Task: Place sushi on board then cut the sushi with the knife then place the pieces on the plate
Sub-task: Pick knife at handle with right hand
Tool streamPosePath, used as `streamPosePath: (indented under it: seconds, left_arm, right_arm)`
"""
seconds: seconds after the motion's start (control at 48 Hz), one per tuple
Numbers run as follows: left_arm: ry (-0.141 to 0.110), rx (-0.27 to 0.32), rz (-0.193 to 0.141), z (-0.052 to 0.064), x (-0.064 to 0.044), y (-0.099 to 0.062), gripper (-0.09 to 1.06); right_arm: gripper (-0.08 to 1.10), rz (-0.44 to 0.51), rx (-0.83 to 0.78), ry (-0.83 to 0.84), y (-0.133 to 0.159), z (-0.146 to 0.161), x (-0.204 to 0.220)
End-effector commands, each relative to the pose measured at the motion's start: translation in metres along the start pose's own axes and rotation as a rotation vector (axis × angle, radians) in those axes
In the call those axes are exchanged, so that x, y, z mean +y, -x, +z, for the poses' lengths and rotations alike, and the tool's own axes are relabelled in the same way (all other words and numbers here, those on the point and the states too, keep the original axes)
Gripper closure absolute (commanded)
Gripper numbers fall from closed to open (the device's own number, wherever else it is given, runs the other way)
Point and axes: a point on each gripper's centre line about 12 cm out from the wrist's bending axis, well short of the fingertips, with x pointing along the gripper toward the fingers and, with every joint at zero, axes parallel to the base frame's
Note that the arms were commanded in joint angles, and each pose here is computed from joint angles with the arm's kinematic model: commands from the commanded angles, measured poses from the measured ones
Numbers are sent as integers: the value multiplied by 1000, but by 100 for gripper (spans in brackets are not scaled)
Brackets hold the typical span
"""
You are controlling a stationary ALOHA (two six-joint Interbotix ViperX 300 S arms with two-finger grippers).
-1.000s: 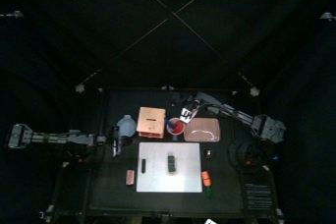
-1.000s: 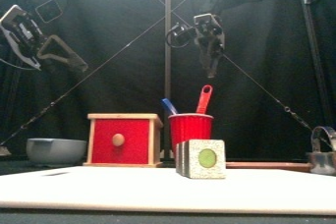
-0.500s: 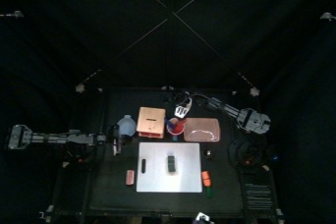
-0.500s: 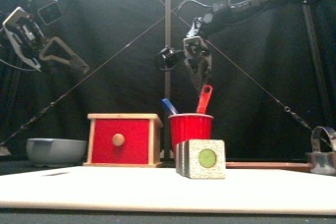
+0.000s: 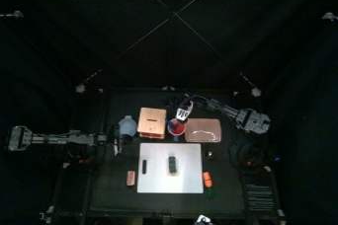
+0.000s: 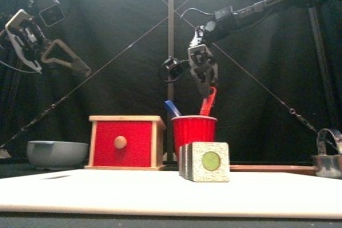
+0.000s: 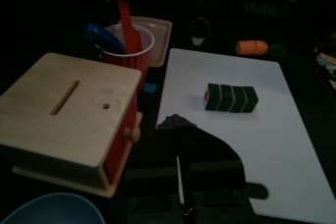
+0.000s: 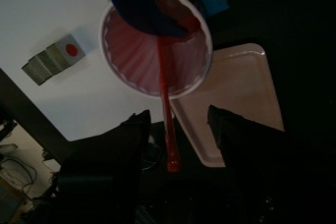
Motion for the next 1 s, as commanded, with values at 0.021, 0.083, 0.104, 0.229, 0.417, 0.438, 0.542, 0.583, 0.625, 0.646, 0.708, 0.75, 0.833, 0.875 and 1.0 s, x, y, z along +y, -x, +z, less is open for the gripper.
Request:
streamPosePath:
  seconds: [0.021,0.083,0.104,0.229,0.417,0.438,0.542,0.583,0.625,0.646,0.708,0.75,0.833,0.875,1.0]
  left_arm:
    - [2,-15,3,6,0,-1,98]
    - [2,-15,3,6,0,-1,98]
    - [4,-12,3,5,0,-2,98]
    - [7,-12,4,4,1,-1,98]
    - [7,-8,4,3,1,-1,98]
    - [8,-9,4,3,1,-1,98]
    - [8,-6,5,2,1,-1,98]
    - [10,-3,6,1,1,-1,98]
    - [10,-3,7,1,1,-1,98]
    - [12,-2,7,0,1,-1,98]
    - [14,-2,6,0,1,0,98]
    - [15,-2,8,0,1,0,98]
    - [15,-2,8,0,1,0,98]
    - [15,-2,8,0,1,0,98]
    - [16,-2,8,0,1,0,98]
  right_arm:
    - [18,4,-29,9,10,0,3]
    - [18,5,-25,8,8,1,3]
    - [18,5,-25,8,8,1,3]
    - [18,5,-23,7,7,1,3]
    - [19,5,-19,8,6,1,2]
    - [20,6,-16,8,5,1,2]
    - [25,4,-14,6,5,1,2]
    - [28,5,-13,5,4,1,2]
    - [32,3,-15,6,5,1,2]
    - [34,4,-14,7,4,1,2]
    - [38,6,-13,7,4,1,2]
    - [42,6,-13,5,4,1,2]
    - [47,1,-16,4,5,2,2]
    - [50,1,-18,5,6,2,2]
    - [57,1,-17,7,9,2,4]
